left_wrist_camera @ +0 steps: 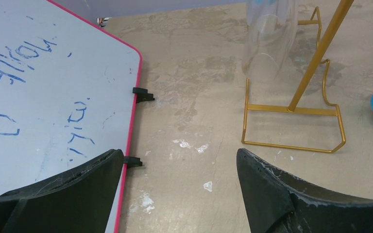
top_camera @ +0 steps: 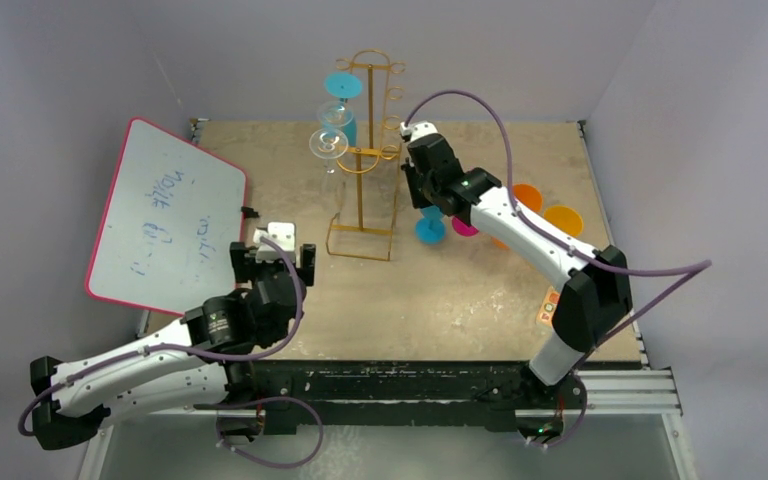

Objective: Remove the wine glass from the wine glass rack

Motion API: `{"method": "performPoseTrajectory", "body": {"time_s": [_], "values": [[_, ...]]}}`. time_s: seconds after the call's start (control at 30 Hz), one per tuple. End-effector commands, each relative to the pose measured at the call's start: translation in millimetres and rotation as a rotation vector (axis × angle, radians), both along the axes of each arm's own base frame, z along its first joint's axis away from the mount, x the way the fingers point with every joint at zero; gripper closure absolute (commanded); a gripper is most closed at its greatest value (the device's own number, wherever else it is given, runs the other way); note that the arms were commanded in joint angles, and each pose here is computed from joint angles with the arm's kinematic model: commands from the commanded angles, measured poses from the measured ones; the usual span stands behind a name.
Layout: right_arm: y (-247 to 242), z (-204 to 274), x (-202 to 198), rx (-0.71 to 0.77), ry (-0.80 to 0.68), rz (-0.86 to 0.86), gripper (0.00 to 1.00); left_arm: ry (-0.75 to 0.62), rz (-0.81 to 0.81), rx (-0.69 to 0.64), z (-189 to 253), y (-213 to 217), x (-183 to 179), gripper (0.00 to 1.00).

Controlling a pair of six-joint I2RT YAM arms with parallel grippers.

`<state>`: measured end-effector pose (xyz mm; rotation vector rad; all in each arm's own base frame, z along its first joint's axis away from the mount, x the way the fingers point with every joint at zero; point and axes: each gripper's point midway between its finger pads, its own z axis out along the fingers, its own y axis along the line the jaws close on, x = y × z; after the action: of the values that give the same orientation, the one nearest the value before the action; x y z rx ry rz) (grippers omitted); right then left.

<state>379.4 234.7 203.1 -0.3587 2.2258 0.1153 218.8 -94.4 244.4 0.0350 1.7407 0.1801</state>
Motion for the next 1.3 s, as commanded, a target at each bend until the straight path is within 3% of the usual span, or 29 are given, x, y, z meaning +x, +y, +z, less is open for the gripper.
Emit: {"method": "performPoseTrajectory", "body": {"time_s": [0.0, 0.33, 0.7, 1.27], "values": [[1.4, 18.4, 13.8, -0.040, -0.040, -0.006, 1.00, -0.047, 0.075, -0.053, 19.2, 13.0, -0.1, 0.13], [3.0, -5.2, 35.2, -0.065, -0.109, -0.011, 1.00, -0.062, 0.098, -0.062, 20.8, 19.2, -1.3, 0.13], [-6.2, -46.3, 49.8, -0.034, -0.011, -0.016, 1.00, -0.052, 0.093, -0.041, 18.1, 17.3, -0.7, 0.10], [-24.0, -28.8, 49.5, -0.027, -0.037, -0.067, 1.00, -0.044, 0.089, -0.027, 17.0, 15.6, -0.2, 0.10]]}}
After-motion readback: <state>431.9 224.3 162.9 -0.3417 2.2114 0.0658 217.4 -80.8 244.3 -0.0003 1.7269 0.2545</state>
